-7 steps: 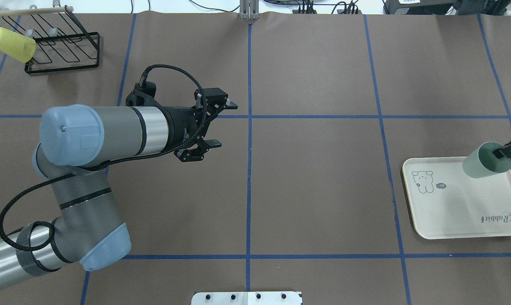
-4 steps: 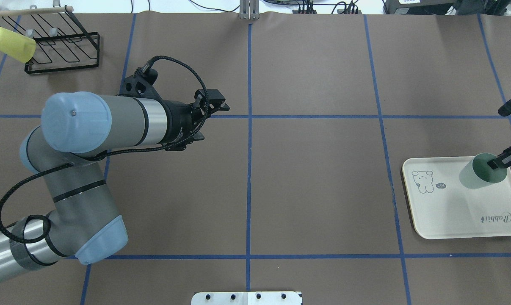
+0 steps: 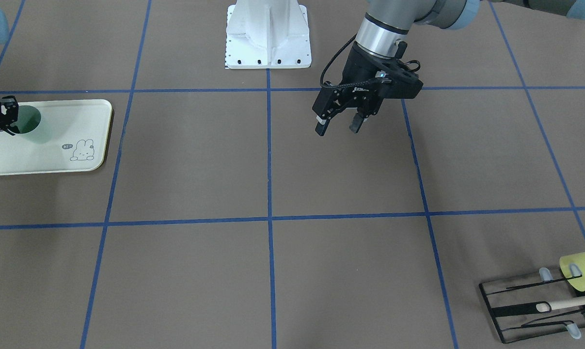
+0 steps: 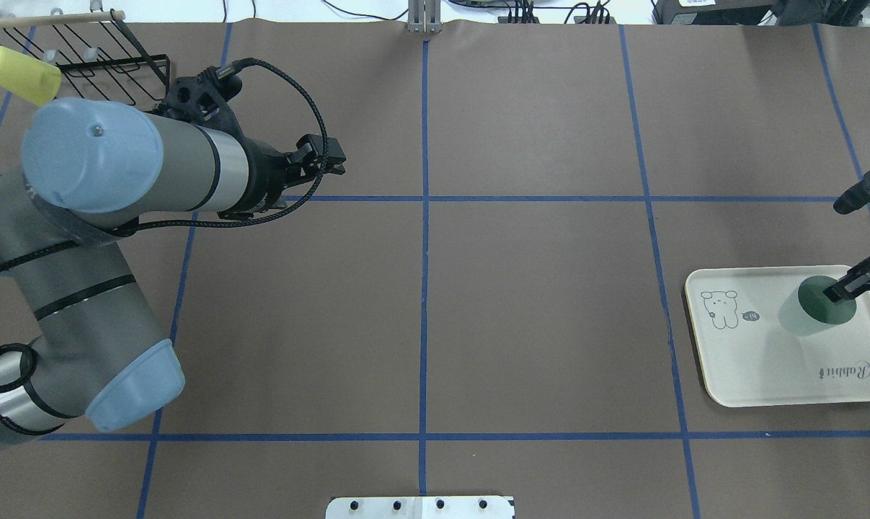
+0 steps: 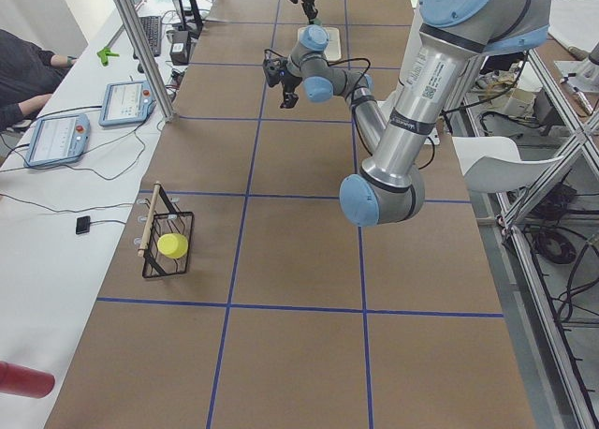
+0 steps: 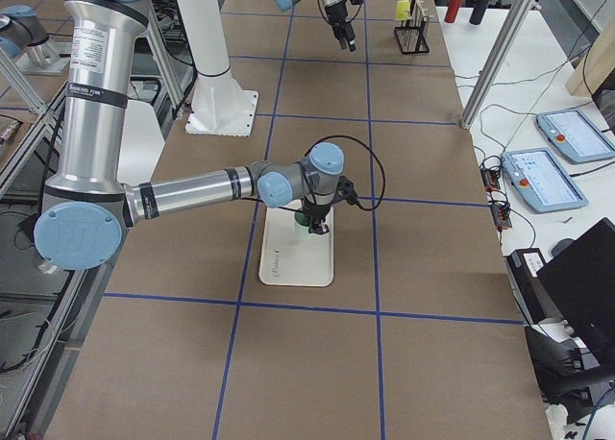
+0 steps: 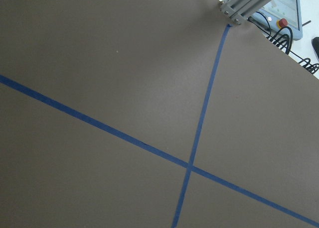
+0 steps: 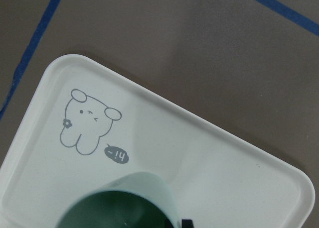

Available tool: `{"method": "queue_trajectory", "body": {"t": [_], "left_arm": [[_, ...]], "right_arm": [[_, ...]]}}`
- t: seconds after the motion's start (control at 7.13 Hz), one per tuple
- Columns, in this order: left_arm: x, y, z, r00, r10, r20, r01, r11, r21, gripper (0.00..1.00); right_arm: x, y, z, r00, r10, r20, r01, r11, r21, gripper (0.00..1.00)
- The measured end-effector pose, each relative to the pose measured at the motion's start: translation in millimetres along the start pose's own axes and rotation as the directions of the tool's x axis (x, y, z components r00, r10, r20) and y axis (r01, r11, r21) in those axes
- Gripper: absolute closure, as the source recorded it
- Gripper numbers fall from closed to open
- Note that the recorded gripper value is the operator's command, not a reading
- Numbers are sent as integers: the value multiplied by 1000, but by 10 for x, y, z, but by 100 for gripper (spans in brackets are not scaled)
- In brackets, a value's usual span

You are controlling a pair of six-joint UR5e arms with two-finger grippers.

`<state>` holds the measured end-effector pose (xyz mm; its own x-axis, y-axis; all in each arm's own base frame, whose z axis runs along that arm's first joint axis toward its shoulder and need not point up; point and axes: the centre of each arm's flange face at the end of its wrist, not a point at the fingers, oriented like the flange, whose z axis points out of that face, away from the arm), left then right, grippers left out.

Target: Left arm grabs green cup and hands to right arm on tray

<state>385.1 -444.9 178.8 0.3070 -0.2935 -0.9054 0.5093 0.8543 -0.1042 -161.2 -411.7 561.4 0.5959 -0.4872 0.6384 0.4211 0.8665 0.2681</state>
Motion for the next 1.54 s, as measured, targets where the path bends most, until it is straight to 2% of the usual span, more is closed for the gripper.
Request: {"method": "queue_trajectory", "body": {"t": [0.42, 0.56, 0.7, 1.26, 1.54], "left_arm": [[-205, -300, -210, 991, 94, 92, -97, 995, 33, 1], [-338, -412, -285, 987, 114, 113, -118, 993, 31, 1], [-519, -577, -366, 981, 141, 135, -146, 989, 23, 1], [-1342, -1326, -706, 935, 278, 220, -277, 960, -34, 1], [-1856, -1641, -895, 898, 353, 263, -346, 935, -75, 1]], "right_arm": [[-44, -10, 169, 1000, -13, 6, 13, 999, -33, 100], [-65, -19, 199, 1000, -17, 8, 18, 999, -38, 47], [-72, -27, 219, 1000, -19, 9, 20, 999, -42, 1], [-15, -23, 163, 1000, -6, 5, 7, 1000, -30, 0], [255, 11, -124, 998, 58, -1, -58, 998, 26, 0]]}}
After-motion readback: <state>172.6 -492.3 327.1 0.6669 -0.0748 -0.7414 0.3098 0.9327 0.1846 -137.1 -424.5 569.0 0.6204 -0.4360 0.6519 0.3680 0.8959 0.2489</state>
